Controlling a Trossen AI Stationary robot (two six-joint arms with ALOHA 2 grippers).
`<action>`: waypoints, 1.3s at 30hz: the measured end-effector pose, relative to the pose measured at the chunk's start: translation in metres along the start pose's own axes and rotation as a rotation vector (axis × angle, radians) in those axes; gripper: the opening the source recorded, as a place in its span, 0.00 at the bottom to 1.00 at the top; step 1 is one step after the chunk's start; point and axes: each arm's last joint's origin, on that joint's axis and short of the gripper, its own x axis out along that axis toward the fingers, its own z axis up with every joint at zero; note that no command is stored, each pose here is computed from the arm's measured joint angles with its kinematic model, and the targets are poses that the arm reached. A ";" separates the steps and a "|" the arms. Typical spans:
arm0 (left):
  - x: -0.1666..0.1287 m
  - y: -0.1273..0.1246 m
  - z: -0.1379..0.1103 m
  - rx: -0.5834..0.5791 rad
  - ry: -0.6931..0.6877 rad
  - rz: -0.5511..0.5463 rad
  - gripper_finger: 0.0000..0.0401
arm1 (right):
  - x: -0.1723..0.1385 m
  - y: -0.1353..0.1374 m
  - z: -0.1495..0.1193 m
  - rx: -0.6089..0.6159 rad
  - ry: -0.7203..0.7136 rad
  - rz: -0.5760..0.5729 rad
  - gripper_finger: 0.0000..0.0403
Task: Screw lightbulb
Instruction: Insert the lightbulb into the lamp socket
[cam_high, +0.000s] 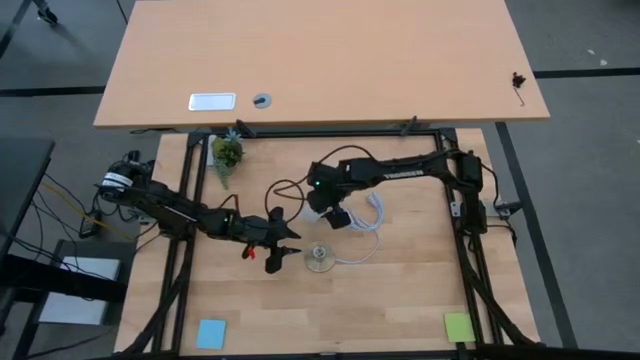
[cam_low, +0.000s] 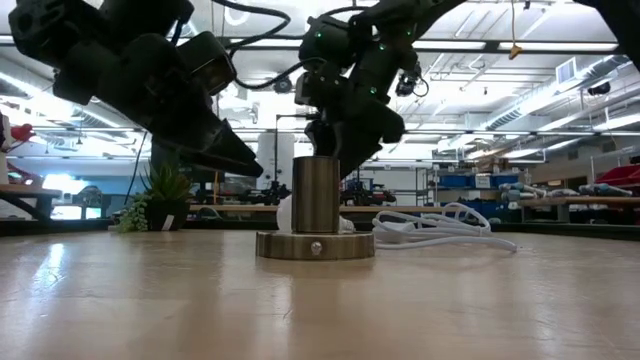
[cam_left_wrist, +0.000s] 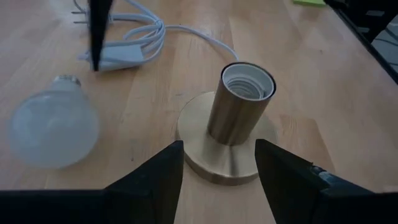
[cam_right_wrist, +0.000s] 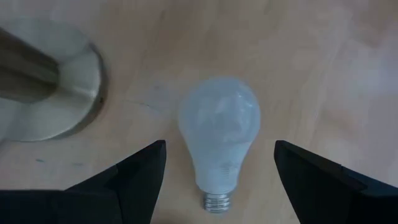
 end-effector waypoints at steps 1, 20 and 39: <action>0.000 0.000 0.000 0.000 -0.001 0.000 0.51 | 0.002 -0.002 -0.001 0.005 0.001 -0.001 0.76; 0.000 0.000 0.000 0.005 -0.005 0.000 0.51 | 0.054 -0.013 -0.019 0.114 0.040 0.051 0.73; 0.000 0.000 -0.001 0.012 0.001 0.007 0.51 | 0.047 -0.017 -0.004 0.171 -0.118 0.049 0.69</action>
